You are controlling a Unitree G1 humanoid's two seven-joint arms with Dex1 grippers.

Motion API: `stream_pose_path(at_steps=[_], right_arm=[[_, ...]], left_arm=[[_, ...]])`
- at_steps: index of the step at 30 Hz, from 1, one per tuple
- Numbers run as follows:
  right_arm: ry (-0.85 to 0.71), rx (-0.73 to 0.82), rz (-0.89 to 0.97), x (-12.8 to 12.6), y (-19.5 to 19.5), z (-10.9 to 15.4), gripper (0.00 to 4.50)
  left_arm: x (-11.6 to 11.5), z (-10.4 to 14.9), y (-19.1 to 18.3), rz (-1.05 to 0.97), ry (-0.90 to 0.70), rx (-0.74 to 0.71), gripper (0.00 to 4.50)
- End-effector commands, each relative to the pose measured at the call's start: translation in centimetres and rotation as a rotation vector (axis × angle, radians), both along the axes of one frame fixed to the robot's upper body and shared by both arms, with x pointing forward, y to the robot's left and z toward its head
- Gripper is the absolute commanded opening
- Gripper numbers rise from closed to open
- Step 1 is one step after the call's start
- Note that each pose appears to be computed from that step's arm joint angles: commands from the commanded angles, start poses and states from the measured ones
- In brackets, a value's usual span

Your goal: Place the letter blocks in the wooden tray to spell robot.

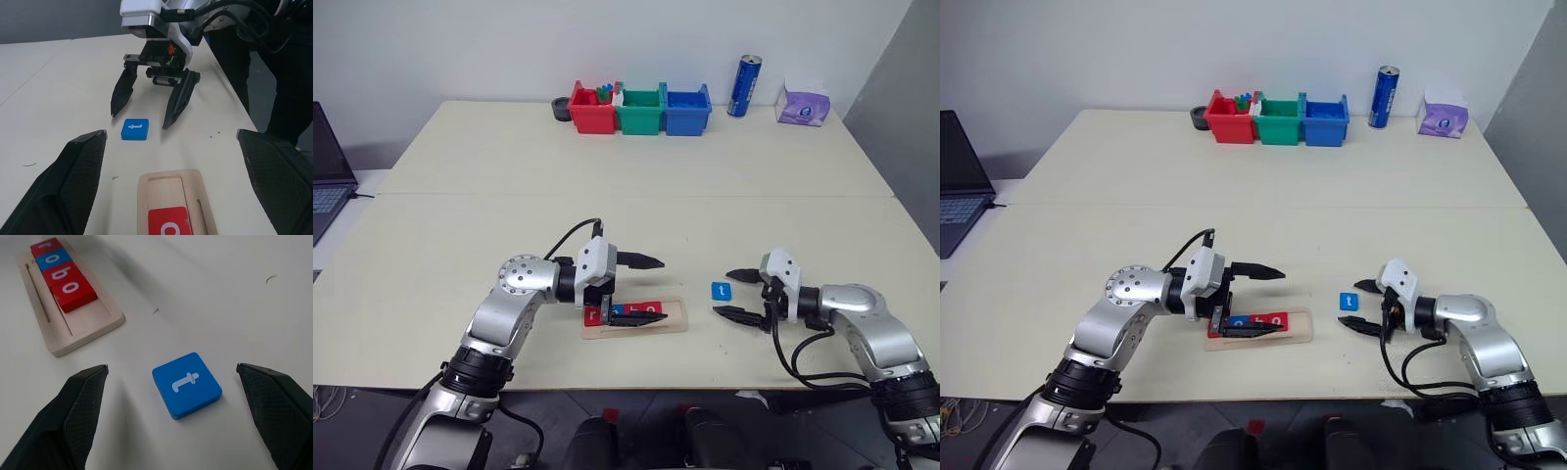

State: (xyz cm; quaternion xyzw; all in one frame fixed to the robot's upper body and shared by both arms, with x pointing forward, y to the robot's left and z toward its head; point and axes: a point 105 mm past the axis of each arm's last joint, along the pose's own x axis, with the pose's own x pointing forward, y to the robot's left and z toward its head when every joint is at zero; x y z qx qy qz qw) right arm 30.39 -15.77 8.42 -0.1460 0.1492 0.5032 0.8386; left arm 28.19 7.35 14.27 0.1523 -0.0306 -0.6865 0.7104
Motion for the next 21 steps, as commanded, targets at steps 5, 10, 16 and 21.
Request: stream_pose_path(at_steps=[5, 10, 16, 21], right_arm=[[-0.031, 0.009, 0.007, 1.00, 0.32, 0.71, 4.47], [-0.020, 0.007, -0.002, 1.28, 0.10, 0.48, 4.47], [-0.019, 0.001, 0.006, 1.12, 0.06, 0.45, 2.79], [-0.024, -0.010, 0.015, 0.89, -0.07, 0.54, 1.46]], left_arm=[[-0.30, 1.16, -0.69, -0.038, -0.043, -0.012, 4.50], [-0.31, 1.12, -0.61, -0.038, -0.044, -0.008, 4.50], [-0.24, 1.12, -0.59, -0.037, -0.044, -0.006, 4.50], [-0.27, 1.08, -0.65, -0.039, -0.045, -0.008, 4.50]])
